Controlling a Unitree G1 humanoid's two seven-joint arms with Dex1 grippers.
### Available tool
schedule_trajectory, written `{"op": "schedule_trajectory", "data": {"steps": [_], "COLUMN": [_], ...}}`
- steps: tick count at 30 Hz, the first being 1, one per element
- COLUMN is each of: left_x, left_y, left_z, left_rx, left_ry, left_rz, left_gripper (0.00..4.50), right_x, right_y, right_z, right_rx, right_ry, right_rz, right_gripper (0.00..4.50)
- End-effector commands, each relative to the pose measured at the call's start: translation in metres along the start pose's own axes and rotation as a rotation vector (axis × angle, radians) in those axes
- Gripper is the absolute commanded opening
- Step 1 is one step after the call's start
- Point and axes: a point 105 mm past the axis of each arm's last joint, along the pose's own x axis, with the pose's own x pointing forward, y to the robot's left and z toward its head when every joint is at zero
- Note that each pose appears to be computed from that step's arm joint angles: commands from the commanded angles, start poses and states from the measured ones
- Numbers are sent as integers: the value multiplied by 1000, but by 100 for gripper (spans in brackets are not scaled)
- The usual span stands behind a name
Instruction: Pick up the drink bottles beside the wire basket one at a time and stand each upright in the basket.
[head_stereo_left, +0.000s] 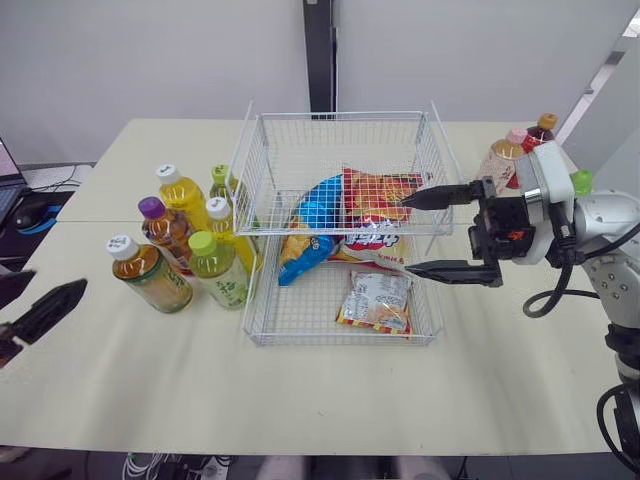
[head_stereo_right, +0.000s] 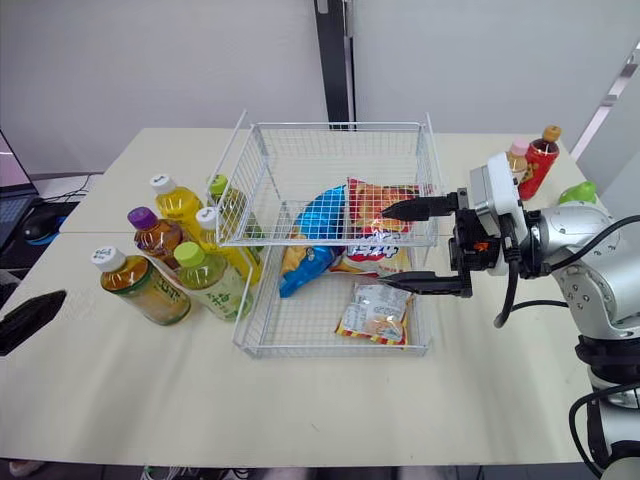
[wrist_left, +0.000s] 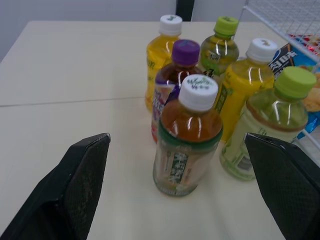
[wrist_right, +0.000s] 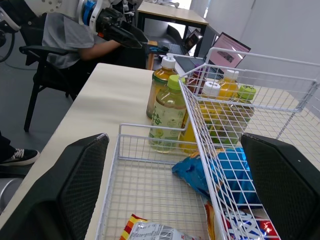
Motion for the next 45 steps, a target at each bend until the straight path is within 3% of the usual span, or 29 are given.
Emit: {"op": "schedule_trajectory", "data": {"steps": [1,9,25,35,45], "left_x": [14,51,76,83,66], "left_y": [-4,-3,-2,-8,-6], "left_z": [10,14,-3,-15,11], "left_rx": [47,81,146,103,109], "left_ry": [-28,-44,19,38,-15], "left_rz": [7,44,66,26,1], "left_gripper": [447,447,447,143,137], "right_x": [-7,-14,-18,-16,-18], "right_y": [-1,-3,-2,-1,-5], "right_z": [7,8,15,18,28], "right_rx": [-54,-60,-67,-74,-105], "right_ry": [-16,-21,-22,-23,-40], "right_rz": [-6,-14,-20,-20,-34], "right_gripper": [450,450,450,450,450]}}
